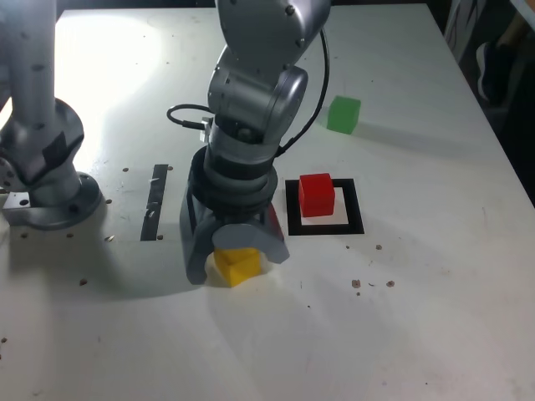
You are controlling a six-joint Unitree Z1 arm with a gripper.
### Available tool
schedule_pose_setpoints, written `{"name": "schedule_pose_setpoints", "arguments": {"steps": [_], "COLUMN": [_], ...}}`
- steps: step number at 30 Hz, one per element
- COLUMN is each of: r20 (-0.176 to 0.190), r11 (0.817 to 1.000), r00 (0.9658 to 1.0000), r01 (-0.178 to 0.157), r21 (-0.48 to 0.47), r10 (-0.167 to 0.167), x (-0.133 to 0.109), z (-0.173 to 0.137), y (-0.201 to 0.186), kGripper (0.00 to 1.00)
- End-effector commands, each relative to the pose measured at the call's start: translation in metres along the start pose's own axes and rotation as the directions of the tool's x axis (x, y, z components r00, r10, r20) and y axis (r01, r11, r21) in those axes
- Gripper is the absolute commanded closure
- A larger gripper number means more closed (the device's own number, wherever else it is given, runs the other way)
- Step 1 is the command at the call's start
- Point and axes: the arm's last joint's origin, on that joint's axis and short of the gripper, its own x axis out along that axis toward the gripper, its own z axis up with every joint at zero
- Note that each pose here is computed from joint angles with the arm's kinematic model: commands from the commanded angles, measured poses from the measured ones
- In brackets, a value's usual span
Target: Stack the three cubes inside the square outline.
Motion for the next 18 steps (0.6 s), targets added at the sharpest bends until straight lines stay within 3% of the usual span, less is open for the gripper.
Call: {"name": "schedule_pose_setpoints", "arguments": {"steps": [1,8,18], "r20": [-0.001,0.022,0.056], "r11": [1.000,0.999,0.999], "r00": [1.0000,0.9992,0.9975], "r01": [0.001,0.034,0.042], "r21": [-0.008,-0.011,-0.006], "r10": [-0.001,-0.034,-0.042], "x": [0.0013,0.0041,0.0008], "z": [-0.0001,0.0030,0.0085], "y": [0.0022,0.0022,-0.0014], "kGripper": [0.34,0.58,0.70]}}
